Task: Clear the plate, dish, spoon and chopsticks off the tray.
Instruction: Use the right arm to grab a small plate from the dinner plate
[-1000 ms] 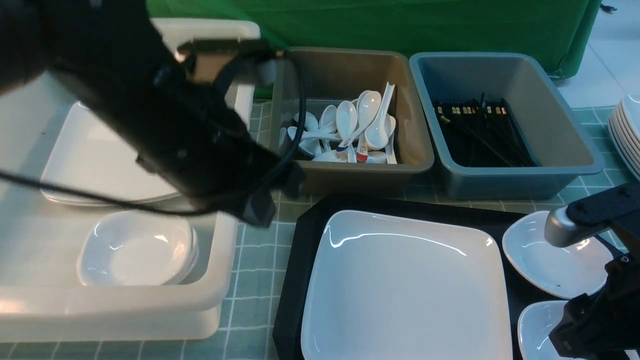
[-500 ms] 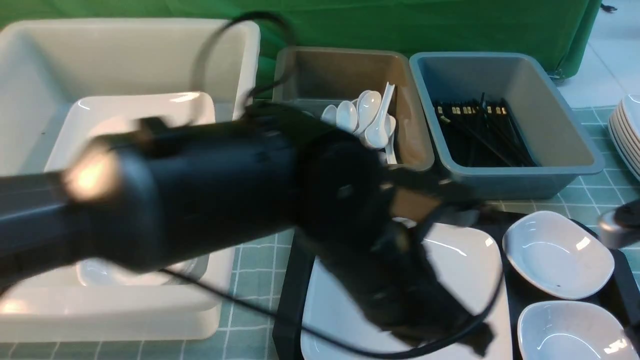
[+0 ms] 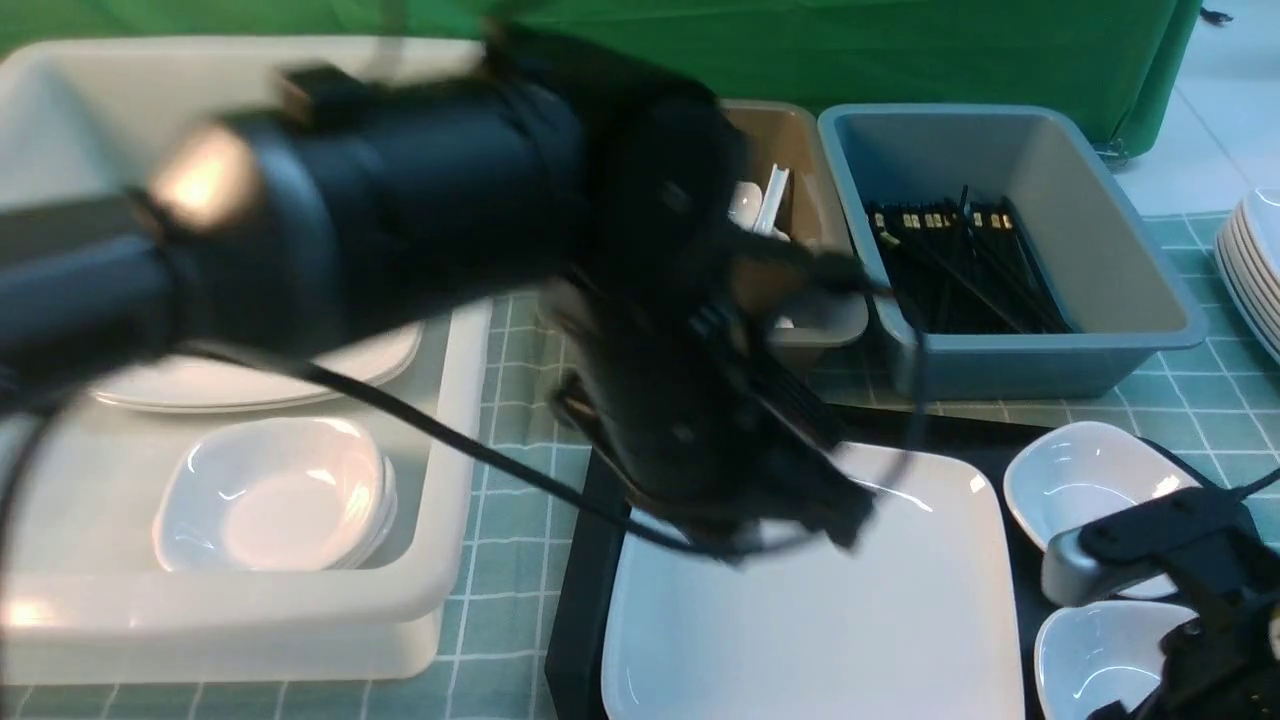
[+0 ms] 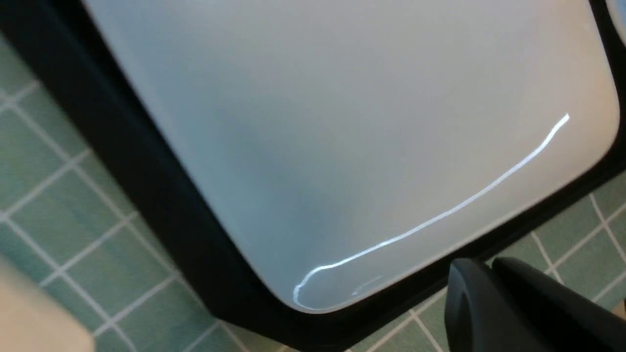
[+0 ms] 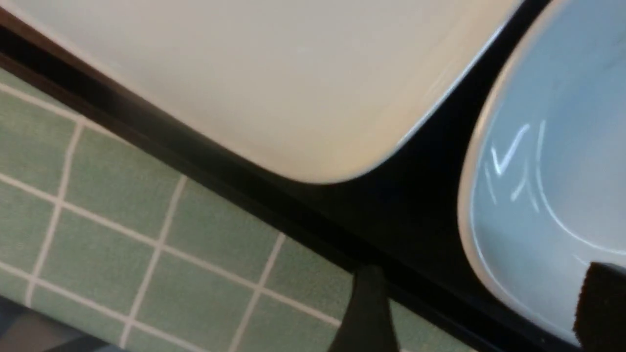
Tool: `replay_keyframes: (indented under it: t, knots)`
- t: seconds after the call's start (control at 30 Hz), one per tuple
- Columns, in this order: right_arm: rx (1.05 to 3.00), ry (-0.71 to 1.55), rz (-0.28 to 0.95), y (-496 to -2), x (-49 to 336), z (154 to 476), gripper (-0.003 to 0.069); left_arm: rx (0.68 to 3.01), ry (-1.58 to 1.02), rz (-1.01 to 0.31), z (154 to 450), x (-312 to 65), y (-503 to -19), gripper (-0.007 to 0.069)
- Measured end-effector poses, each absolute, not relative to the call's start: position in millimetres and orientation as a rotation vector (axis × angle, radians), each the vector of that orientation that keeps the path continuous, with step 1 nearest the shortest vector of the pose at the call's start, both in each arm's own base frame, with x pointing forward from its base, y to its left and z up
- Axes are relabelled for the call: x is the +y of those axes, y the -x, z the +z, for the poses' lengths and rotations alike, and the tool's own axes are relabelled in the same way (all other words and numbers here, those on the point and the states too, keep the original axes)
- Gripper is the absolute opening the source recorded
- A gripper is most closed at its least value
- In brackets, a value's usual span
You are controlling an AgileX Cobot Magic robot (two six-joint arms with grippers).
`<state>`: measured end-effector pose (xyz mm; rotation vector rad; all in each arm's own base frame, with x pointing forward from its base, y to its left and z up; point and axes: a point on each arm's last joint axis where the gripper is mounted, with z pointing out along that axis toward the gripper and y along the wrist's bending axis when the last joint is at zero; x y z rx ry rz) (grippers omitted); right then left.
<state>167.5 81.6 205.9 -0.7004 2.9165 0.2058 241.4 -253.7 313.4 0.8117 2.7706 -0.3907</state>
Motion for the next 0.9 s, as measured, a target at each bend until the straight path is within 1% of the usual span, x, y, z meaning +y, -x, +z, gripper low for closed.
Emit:
replay_keyframes:
  t: [0.07,0.1,0.2,0.23,0.3,0.33,0.37,0.43,0.5,0.53,0.57,0.67,0.73,0.8,0.83,0.9]
  knots:
    - [2.913,0.736,0.195,-171.5,86.0,199.5,0.056,2.765,-0.719,-0.397,323.1,-234.2,-248.2,0.0011]
    - [2.911,0.75,0.189,-172.4,86.9,198.0,0.0561,2.766,-0.704,-0.396,324.2,-230.1,-248.9,0.0011]
    - [2.931,0.791,0.104,-178.4,91.3,184.9,0.0562,2.758,-0.581,-0.393,336.1,-196.9,-250.5,0.0011]
    - [2.951,0.794,0.054,-180.7,91.2,179.1,0.0562,2.751,-0.542,-0.393,340.8,-185.8,-249.6,0.0011]
    - [2.979,0.775,-0.022,-184.0,89.4,171.9,0.0555,2.742,-0.487,-0.387,345.6,-169.7,-247.0,0.0011]
    - [2.99,0.762,-0.041,-185.0,88.9,169.8,0.0547,2.735,-0.458,-0.386,348.7,-161.3,-245.2,0.0011]
    - [3.005,0.764,-0.07,-186.8,88.2,165.2,0.0518,2.722,-0.424,-0.386,353.4,-151.8,-242.6,0.0011]
    - [3.012,0.76,-0.077,-187.4,88.2,163.4,0.0489,2.713,-0.397,-0.385,356.7,-144.3,-240.2,0.0011]
    - [3.014,0.759,-0.088,-188.6,88.6,161.0,0.0306,2.682,-0.335,-0.384,366.2,-126.3,-232.7,0.0011]
    - [2.995,0.764,-0.084,-189.8,89.9,162.5,0.0258,2.671,-0.313,-0.38,369.4,-120.3,-230.6,0.0011]
    - [2.98,0.77,-0.084,-190.6,90.8,164.6,0.0243,2.661,-0.297,-0.378,372.3,-115.8,-228.8,0.0011]
    - [2.97,0.771,-0.087,-190.4,90.2,167.5,0.0241,2.634,-0.266,-0.366,378.7,-105.3,-224.6,0.0011]
    - [2.968,0.758,-0.086,-187.2,88.5,173.5,0.0237,2.607,-0.23,-0.334,385.0,-92.3,-221.1,0.0011]
    - [2.961,0.733,-0.078,-182.5,86.2,182.8,0.0208,2.591,-0.197,-0.311,389.7,-82.8,-218.1,0.0011]
    - [2.955,0.726,-0.074,-181.7,85.9,185.2,0.0205,2.588,-0.194,-0.3,390.0,-80.6,-218.3,0.0011]
    - [2.922,0.676,-0.056,-176.2,83.0,206.2,0.0153,2.59,-0.133,-0.263,392.8,-67.5,-216.6,0.0011]
